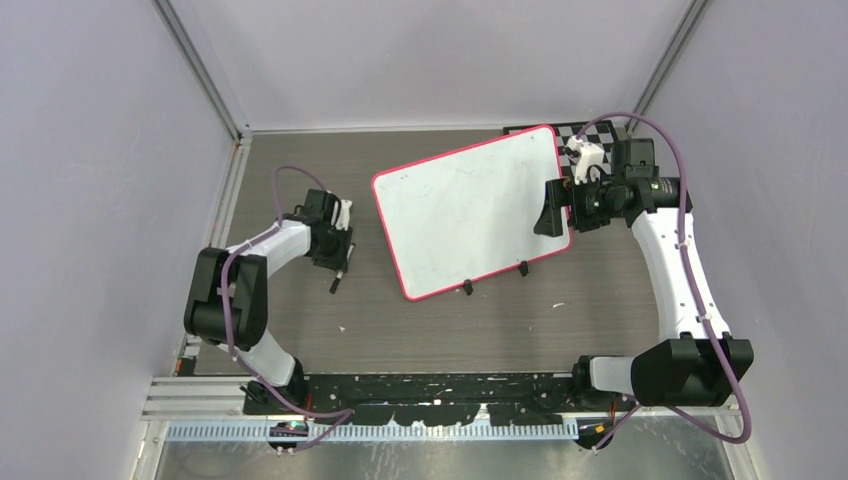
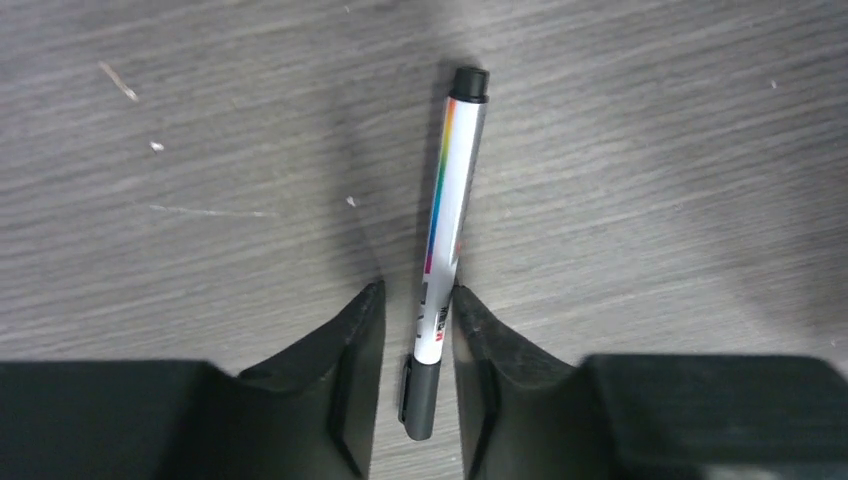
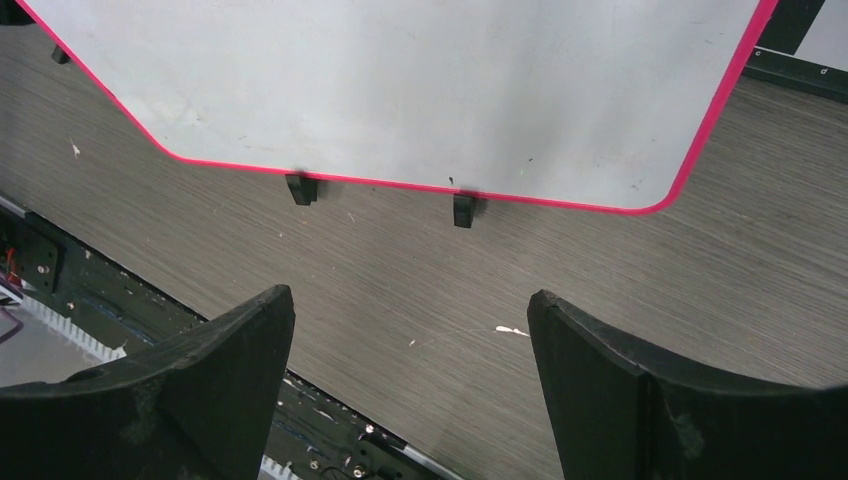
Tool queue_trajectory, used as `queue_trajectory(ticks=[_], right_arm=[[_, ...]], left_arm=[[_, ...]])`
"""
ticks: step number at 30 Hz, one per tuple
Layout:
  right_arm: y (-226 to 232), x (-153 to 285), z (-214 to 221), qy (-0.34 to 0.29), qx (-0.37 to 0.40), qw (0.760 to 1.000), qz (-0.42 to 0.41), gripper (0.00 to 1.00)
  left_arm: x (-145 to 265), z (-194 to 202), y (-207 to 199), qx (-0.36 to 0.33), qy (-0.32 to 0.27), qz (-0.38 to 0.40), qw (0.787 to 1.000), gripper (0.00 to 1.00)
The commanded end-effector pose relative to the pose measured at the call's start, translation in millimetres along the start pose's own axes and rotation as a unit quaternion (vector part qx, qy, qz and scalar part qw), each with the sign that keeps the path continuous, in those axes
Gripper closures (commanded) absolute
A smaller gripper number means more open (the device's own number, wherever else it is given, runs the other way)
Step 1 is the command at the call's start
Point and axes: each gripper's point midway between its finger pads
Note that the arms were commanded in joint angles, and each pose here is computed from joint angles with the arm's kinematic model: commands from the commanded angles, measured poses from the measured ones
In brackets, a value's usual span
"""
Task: Write a sentence on the whiteboard
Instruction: Open the whiteboard marker at the center of the board.
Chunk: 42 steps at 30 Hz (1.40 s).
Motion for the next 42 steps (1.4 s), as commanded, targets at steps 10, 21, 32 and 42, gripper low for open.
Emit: queue_trajectory(ticks=[10,21,32,42], right_arm=[[23,16,-21,-0.021,0.023,0.999,-0.039,0.09],[88,37,-35,-0.028,-0.003,0.983,-0.184,0.09],[173,35,-13,0.051,-0.033,0.947,-0.315,0.12],[215,23,3,0.096,-0.065,0.923,-0.368,0.12]], left_arm=[[23,-30,44,0.059,-0.029,0.01,0.998,1.0],[212,-95,-19,-0.131,-0.274,0.096,0.948,1.0],[268,-98,-151,-0.346,-0.28,0.233,0.865,1.0],[258,-105,-213,-0.494,-0.254,0.236,0.798,1.0]])
Point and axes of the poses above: each gripper's point midway between its finger pads, its own x axis back along the fingers, its own y axis along the line the jaws close on, z = x × y, and after that the axes turned 13 degrees about -x, right-handed
